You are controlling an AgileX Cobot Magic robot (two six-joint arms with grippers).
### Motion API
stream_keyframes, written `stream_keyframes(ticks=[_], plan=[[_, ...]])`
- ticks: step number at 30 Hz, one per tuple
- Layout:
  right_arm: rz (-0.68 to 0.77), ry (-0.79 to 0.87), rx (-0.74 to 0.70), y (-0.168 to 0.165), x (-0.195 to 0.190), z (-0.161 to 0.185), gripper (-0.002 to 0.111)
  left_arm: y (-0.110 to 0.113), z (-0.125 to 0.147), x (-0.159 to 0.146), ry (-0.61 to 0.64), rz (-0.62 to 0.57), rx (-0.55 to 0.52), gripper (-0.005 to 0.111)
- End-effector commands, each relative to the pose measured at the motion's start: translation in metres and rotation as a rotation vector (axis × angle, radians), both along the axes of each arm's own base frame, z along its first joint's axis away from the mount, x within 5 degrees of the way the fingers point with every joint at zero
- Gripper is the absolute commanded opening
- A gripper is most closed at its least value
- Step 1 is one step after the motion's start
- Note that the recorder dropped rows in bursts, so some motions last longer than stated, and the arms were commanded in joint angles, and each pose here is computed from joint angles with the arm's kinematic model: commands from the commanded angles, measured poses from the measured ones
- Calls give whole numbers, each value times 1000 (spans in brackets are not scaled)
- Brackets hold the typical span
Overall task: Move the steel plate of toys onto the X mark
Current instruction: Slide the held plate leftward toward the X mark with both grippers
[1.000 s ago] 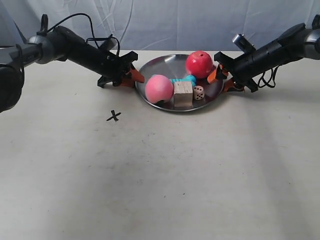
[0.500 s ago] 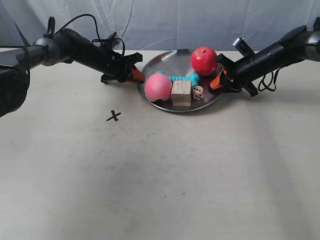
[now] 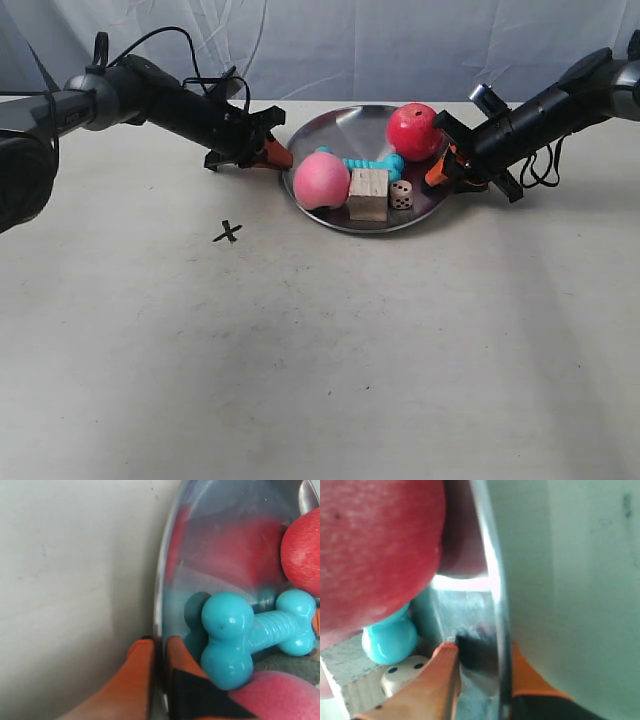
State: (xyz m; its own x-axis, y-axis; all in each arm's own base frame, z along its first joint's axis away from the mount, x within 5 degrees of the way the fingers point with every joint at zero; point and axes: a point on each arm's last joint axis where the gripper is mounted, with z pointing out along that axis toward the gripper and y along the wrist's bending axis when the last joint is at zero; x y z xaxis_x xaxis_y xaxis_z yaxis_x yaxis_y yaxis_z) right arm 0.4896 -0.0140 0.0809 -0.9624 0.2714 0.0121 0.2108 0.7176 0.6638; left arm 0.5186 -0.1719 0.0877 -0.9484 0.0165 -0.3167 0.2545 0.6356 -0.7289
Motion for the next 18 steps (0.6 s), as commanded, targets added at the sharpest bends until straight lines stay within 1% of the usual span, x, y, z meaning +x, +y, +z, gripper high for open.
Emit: stream_keyframes(ticks=[1,5,11,15,18], plan=[[39,14,-72,2,-3,-7,0,-19,34,-14,15,-123,-79,0],[46,47,-54,3,-5,-6,0,-19,46,-14,-8,-126,-77,0],[13,122,-2,7,-8,-4,0,-19,46,-16,43,-113,-81,0],[22,138,12,8,-10,-3,0,-19,49,-17,46,-125,-82,0],[29,146,17,8,-11,-3,0,-19,60,-18,26,-126,-85,0]])
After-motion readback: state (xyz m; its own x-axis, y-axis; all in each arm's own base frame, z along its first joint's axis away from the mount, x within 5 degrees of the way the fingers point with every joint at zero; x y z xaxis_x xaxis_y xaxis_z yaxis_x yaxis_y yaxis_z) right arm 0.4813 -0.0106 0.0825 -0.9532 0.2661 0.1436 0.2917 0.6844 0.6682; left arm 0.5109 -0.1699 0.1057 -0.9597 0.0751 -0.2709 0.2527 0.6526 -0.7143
